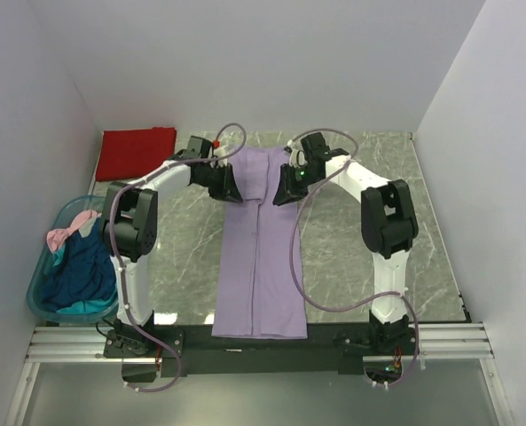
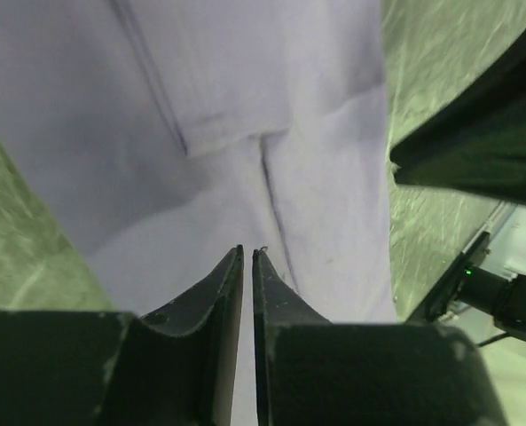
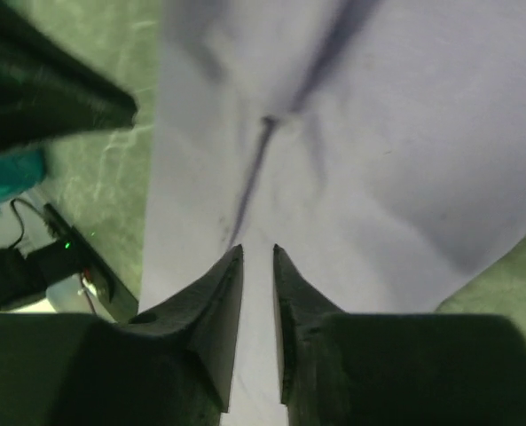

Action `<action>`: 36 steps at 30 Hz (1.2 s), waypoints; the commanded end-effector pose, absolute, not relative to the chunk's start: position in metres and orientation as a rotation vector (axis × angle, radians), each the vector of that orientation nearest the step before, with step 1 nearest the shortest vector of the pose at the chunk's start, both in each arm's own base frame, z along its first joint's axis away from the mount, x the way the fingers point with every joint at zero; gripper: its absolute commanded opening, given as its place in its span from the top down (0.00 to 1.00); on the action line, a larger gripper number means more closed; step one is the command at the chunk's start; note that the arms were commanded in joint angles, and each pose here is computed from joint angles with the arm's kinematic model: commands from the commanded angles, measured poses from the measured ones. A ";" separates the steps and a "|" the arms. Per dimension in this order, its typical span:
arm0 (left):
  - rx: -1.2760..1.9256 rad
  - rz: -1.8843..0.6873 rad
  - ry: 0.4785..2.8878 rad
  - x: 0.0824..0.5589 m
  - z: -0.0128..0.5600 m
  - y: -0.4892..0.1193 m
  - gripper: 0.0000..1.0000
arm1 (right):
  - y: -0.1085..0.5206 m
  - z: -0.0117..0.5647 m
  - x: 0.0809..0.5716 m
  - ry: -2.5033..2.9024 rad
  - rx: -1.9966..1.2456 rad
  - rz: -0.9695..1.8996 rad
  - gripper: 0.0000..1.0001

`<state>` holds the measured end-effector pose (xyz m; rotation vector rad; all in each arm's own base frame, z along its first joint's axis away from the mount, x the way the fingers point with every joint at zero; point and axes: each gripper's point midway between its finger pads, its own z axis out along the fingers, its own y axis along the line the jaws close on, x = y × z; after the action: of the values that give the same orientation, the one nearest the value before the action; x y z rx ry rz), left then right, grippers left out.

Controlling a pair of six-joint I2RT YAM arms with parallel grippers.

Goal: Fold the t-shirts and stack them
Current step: Fold the tshirt

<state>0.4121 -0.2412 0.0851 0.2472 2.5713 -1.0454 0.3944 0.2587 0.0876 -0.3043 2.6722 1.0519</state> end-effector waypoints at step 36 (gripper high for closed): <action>0.015 -1.178 2.466 0.478 0.064 -0.225 0.59 | 0.241 0.088 0.535 2.531 -0.041 0.982 0.71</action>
<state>0.4538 -0.2356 0.0316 -0.0682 2.5836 -1.2927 0.5181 0.2405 0.0307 0.0744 2.6721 0.9793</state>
